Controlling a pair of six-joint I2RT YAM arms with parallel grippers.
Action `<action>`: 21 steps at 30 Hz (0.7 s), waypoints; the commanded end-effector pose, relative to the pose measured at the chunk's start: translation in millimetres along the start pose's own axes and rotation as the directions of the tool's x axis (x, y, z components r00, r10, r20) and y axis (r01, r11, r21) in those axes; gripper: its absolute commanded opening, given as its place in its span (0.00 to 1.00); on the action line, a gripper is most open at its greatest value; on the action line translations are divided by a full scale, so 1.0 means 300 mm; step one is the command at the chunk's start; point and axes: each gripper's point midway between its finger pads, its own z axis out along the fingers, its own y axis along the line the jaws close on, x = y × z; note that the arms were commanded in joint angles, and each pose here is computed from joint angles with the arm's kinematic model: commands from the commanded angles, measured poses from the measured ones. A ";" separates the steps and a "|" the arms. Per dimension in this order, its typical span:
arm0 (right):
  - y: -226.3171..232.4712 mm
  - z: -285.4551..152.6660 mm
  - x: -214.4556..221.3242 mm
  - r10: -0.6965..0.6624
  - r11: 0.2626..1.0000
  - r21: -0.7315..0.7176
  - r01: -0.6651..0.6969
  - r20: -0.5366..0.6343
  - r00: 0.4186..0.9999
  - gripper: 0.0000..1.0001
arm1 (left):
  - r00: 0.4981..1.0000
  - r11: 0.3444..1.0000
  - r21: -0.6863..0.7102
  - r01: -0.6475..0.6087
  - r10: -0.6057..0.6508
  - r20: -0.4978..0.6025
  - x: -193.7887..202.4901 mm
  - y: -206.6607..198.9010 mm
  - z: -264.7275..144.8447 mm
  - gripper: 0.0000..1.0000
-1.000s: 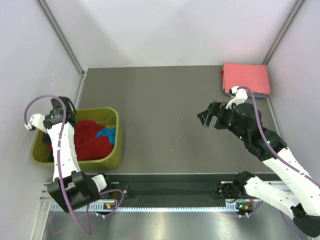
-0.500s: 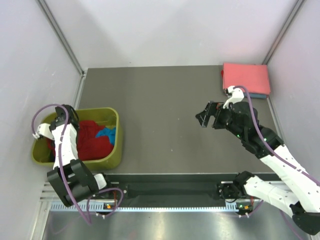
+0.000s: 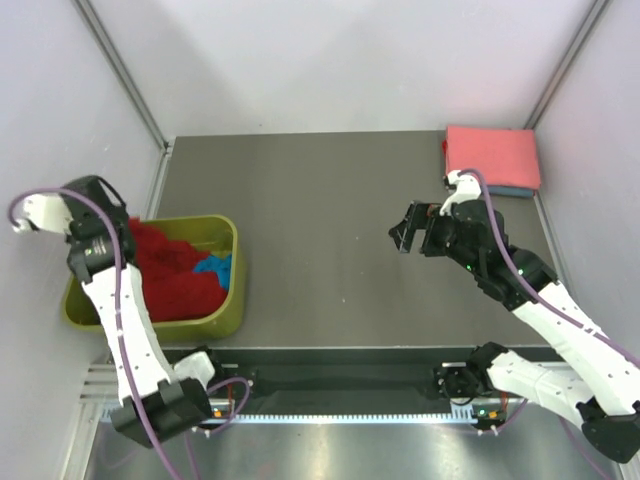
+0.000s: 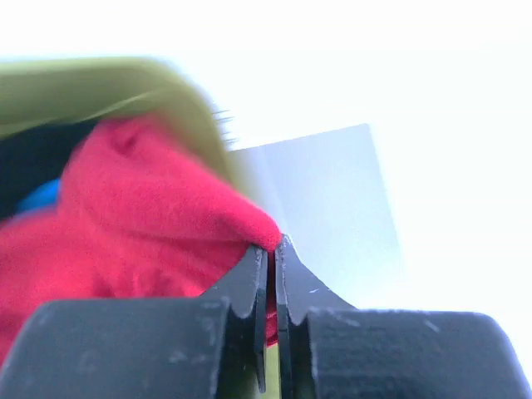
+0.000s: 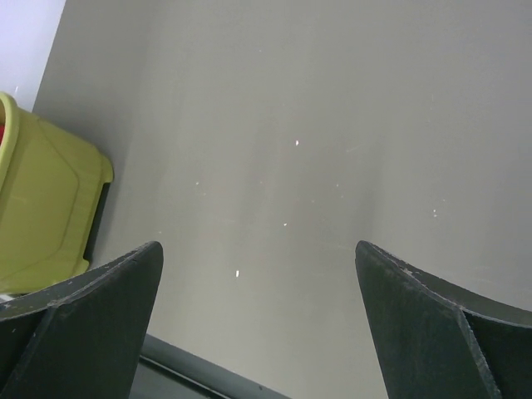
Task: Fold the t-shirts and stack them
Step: Grab the tshirt from the pile, then move the tshirt to the center of the board
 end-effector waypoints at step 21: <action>0.035 -0.057 -0.159 -0.002 1.000 -0.014 0.004 0.143 0.990 1.00 | 0.860 -0.232 0.888 0.397 0.431 -0.272 0.193 -1.150 -1.377 0.00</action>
